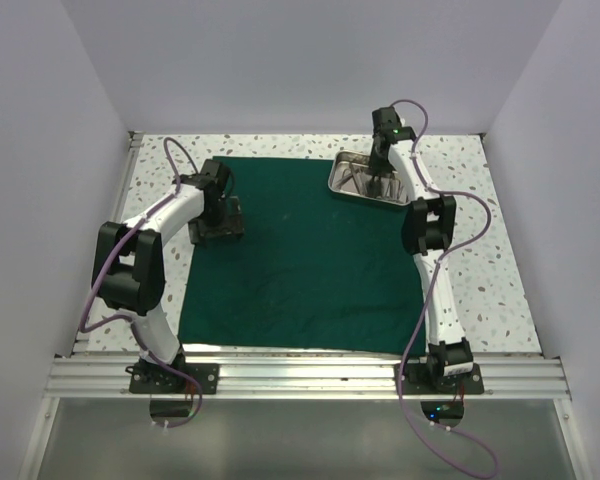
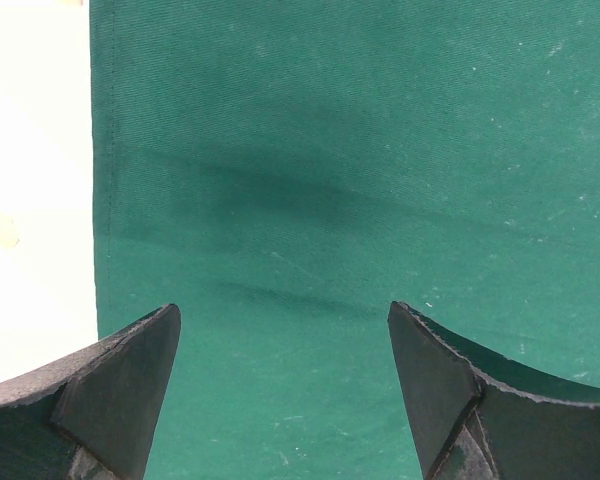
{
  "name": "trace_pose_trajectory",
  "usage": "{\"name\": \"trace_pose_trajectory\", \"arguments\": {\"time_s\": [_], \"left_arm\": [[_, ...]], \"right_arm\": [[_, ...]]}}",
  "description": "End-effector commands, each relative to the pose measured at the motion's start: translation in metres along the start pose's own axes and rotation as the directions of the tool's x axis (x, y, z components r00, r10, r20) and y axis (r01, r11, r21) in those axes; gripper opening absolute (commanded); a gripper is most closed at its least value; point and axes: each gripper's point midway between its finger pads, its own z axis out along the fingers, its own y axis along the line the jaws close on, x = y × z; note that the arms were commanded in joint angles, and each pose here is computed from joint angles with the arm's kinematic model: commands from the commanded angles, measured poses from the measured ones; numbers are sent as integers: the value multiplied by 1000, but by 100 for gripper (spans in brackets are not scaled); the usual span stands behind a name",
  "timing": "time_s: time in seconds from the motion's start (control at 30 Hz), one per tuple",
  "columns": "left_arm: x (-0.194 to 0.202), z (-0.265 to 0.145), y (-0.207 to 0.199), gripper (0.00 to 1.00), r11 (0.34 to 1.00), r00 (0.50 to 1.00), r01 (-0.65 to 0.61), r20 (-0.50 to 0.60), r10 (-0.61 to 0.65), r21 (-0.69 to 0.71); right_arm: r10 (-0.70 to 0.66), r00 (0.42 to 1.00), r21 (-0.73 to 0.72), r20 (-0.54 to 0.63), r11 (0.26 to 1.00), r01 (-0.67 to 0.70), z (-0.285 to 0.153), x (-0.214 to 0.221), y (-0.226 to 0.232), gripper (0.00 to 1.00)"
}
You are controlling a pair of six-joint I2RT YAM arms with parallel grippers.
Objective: Open and lay out the surgical kit
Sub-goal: Pick up the medical item from the container.
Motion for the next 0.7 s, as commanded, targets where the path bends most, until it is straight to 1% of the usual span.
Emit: {"name": "trace_pose_trajectory", "arguments": {"time_s": [0.0, 0.03, 0.1, 0.13, 0.2, 0.27, 0.37, 0.47, 0.6, 0.67], "left_arm": [[-8, -7, -7, 89, 999, 999, -19, 38, 18, 43], [-9, -7, -7, 89, 999, 999, -25, 40, 24, 46], [-7, -6, -7, 89, 998, 999, -33, 39, 31, 48], [-7, -5, -6, 89, 998, 999, -38, 40, 36, 50], [-6, -6, -5, 89, 998, 998, -44, 42, 42, 50], [-5, -7, -4, 89, 998, 998, -48, 49, 46, 50], [-1, -6, -1, 89, 998, 998, -43, 46, 40, 52], [2, -6, 2, 89, 998, 998, -35, 48, 32, 57], [6, -6, 3, 89, 998, 999, -32, 46, 29, 61], [6, -7, 3, 89, 997, 998, -29, 52, 25, 66]], "right_arm": [[-62, 941, 78, -333, 993, 94, 24, 106, -20, 21], [-61, 940, 79, -335, 993, 93, 23, 106, -19, 22], [-48, 943, 82, -329, 993, 80, 20, 103, -20, 16], [-31, 946, 86, -322, 994, 62, 18, 100, -20, 7], [-18, 942, 85, -334, 995, 49, 17, 105, -19, 5], [-8, 938, 83, -347, 996, 39, 17, 107, -20, 0], [-18, 924, 85, -382, 995, 55, 18, 117, -22, 0], [-33, 924, 89, -382, 993, 72, 15, 117, -24, 0], [-47, 948, 96, -316, 992, 81, 0, 92, -27, 0], [-49, 966, 92, -253, 993, 75, -17, 68, -26, 0]]}}
